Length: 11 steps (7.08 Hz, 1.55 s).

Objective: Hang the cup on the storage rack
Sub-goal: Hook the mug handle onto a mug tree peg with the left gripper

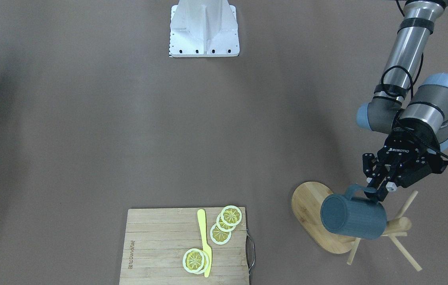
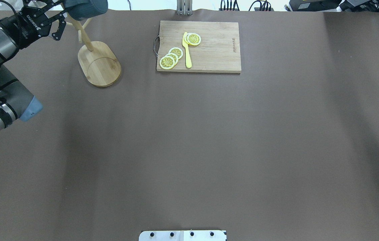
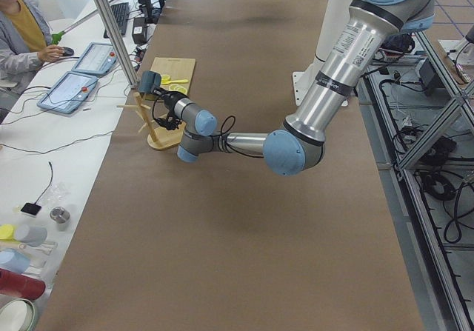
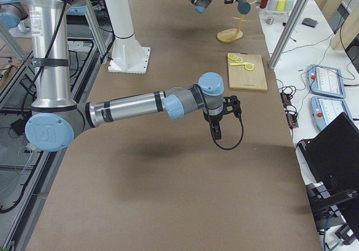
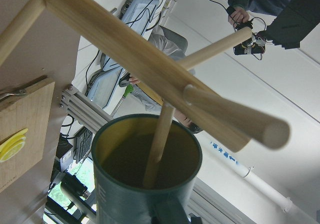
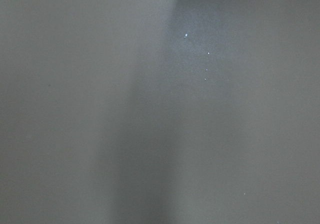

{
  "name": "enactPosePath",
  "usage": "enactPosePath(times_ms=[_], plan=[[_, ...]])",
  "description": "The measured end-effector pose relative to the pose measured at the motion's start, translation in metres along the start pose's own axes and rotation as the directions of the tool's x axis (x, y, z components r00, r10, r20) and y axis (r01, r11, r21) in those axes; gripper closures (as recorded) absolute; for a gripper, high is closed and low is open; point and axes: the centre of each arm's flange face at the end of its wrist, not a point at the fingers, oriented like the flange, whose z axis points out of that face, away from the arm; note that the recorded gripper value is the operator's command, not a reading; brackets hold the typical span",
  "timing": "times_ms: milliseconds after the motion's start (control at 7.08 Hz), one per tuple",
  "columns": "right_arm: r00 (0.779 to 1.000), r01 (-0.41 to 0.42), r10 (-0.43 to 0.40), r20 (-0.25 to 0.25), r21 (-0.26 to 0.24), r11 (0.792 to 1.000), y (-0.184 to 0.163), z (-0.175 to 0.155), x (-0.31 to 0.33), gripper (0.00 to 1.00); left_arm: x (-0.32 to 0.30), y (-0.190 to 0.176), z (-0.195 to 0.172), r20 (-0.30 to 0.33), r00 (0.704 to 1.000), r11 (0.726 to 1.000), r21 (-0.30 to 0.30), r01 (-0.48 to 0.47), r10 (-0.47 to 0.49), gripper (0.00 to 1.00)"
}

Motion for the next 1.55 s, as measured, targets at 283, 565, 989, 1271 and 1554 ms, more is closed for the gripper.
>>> enactPosePath(times_ms=[283, 565, 989, 1271, 1554], plan=[[1.0, -0.001, 0.001, 0.001, 0.002, 1.0, -0.0001, -0.0016, -0.0016, 0.0, -0.0006, -0.0045, -0.0036, 0.001, 1.0, 1.0, 0.01, 0.001, -0.001, 1.0], [1.0, 0.0, 0.0, 0.004, 0.003, 1.0, 0.0002, -0.0029, -0.0031, 0.0, -0.0011, -0.0068, -0.0058, 0.003, 1.0, 1.0, 0.014, 0.001, -0.002, 1.0], [1.0, 0.002, -0.002, 0.006, 0.006, 1.0, -0.0001, -0.006, -0.0064, 0.0, -0.003, -0.0082, -0.0065, 0.006, 1.0, 1.0, 0.018, 0.002, -0.002, 1.0], [1.0, 0.002, -0.002, 0.006, 0.006, 1.0, 0.0, -0.0062, -0.0066, 0.0, -0.0036, -0.0089, -0.0067, 0.007, 1.0, 1.0, 0.02, 0.003, -0.003, 1.0], [1.0, 0.0, 0.0, 0.005, 0.003, 1.0, 0.0011, -0.0055, -0.0056, 0.0, -0.0041, -0.0097, -0.0072, 0.007, 1.0, 1.0, 0.022, 0.003, -0.003, 0.86]])
